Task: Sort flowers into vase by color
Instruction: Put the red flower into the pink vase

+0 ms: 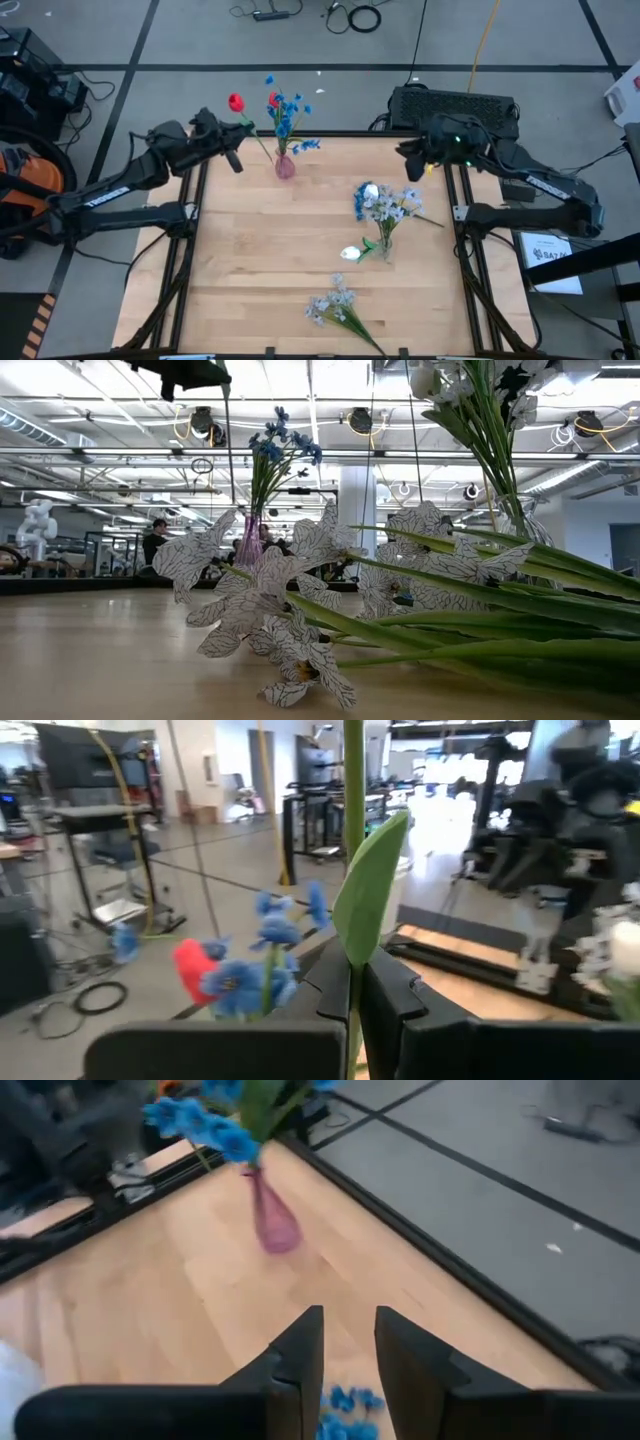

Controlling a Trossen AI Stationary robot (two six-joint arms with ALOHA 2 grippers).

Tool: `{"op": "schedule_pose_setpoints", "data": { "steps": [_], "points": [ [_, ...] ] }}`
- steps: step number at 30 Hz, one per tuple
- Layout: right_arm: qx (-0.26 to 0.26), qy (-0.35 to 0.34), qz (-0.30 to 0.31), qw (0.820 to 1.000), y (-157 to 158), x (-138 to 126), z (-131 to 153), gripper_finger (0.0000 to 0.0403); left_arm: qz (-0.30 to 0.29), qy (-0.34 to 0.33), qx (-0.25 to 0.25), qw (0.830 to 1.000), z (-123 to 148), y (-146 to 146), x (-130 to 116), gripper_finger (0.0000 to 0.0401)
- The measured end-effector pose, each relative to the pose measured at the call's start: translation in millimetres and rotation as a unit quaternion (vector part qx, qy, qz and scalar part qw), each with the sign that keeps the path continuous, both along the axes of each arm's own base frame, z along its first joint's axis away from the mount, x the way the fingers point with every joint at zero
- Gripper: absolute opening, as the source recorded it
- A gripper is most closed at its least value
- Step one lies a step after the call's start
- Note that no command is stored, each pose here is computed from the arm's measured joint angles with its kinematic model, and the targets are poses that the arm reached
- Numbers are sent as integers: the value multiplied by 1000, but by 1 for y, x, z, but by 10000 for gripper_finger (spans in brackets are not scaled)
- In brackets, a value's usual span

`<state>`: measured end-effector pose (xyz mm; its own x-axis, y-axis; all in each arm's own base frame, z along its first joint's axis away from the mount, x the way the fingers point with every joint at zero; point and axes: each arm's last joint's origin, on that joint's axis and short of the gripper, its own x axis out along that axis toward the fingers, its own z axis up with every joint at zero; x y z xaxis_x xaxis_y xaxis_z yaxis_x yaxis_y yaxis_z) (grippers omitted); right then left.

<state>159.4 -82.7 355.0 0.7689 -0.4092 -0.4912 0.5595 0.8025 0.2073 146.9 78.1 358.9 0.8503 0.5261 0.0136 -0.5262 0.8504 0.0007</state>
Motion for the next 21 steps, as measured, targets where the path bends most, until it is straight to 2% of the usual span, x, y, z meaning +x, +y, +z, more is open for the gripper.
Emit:
{"op": "schedule_pose_setpoints", "data": {
  "steps": [6,12,15,21],
  "points": [
    [29,-43,-33,998,9,-18,-38,84,36,4,0,999,-2,15,1,8],
    [70,-60,-60,994,12,-25,-73,84,22,-16,13,1000,0,25,6,8],
    [81,-61,-68,992,12,-26,-81,84,21,-17,8,1000,-2,30,9,8],
    [76,-69,-68,992,12,-25,-80,84,22,-4,-10,1000,-11,41,20,8]
  ]
}}
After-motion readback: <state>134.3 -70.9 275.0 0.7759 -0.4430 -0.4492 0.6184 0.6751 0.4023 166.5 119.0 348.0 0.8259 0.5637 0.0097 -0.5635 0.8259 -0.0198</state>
